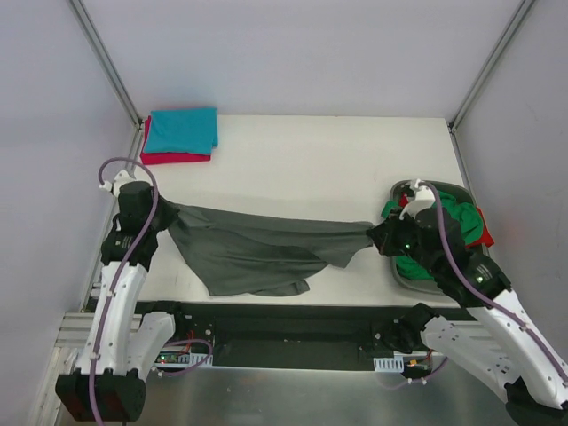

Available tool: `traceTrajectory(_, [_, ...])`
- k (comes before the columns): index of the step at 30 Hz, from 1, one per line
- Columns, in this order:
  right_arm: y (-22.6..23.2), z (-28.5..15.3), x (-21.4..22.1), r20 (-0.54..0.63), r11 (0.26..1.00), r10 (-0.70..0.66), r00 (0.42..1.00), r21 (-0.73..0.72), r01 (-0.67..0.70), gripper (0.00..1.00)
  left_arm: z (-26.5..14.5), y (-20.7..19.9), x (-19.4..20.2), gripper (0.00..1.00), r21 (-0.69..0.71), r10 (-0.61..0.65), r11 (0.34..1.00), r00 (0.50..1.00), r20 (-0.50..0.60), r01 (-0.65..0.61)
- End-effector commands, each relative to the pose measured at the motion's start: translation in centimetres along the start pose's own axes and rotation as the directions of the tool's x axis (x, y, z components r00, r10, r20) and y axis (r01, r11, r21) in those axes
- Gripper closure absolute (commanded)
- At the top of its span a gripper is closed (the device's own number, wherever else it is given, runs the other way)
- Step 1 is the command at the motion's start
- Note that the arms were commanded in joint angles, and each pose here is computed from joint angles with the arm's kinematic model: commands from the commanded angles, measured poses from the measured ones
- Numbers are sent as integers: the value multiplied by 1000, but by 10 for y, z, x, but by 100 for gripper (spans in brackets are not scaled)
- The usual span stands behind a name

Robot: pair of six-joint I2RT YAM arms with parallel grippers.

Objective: Fold and stack the t-shirts
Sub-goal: Flatten out the tshirt

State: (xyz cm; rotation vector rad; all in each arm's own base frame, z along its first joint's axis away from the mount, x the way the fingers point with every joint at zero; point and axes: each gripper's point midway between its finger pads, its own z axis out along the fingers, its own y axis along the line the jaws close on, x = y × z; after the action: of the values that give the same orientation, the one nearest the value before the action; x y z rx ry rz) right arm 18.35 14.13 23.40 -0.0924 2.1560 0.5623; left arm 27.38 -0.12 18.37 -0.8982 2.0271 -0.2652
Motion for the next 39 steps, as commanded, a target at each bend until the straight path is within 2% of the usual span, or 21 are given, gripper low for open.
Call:
traceTrajectory(1, [-4, -31, -12, 33, 997, -80, 996, -1, 80, 99, -46, -34, -28, 100, 192, -40, 981, 994, 102, 20])
traceTrajectory(6, [2, -44, -21, 68, 994, -99, 993, -35, 102, 99, -79, -43, -41, 100, 285, -67, 958, 981, 182, 13])
traceTrajectory(10, [-8, -20, -12, 8, 993, -112, 994, 33, 112, 99, -60, -32, -26, 100, 238, -67, 971, 989, 134, 33])
traceTrajectory(15, [-33, 33, -14, -84, 973, -114, 990, 190, 128, 99, -11, -6, -2, 100, 63, -29, 998, 999, 26, 27])
traceTrajectory(20, [-59, 108, -10, -172, 975, -37, 984, 211, 74, 99, 28, 4, 24, 100, -37, 7, 999, 992, -123, -12])
traceTrajectory(26, [-80, 177, 12, -325, 960, -21, 946, 256, 109, 89, 63, 29, 56, 100, -139, 13, 989, 973, -231, -46])
traceTrajectory(28, [-82, 185, 15, -362, 956, -12, 932, 268, 116, 78, 68, 32, 61, 100, -149, 20, 987, 966, -257, -60])
traceTrajectory(29, [-81, 187, 18, -379, 957, -10, 926, 263, 118, 62, 70, 33, 64, 100, -155, 23, 986, 962, -272, -67])
traceTrajectory(30, [-80, 185, 21, -389, 961, -12, 921, 250, 118, 50, 71, 33, 66, 100, -155, 25, 985, 960, -280, -71])
traceTrajectory(32, [-73, 178, 22, -377, 967, -24, 926, 227, 117, 34, 72, 35, 69, 100, -159, 22, 985, 957, -291, -71])
traceTrajectory(35, [-61, 156, 31, -363, 976, -49, 930, 182, 123, 24, 71, 37, 69, 100, -160, 23, 984, 957, -290, -72])
traceTrajectory(39, [-41, 123, 58, -337, 998, 14, 941, 70, 10, 20, 67, 35, 70, 100, -143, 26, 987, 958, -286, -69])
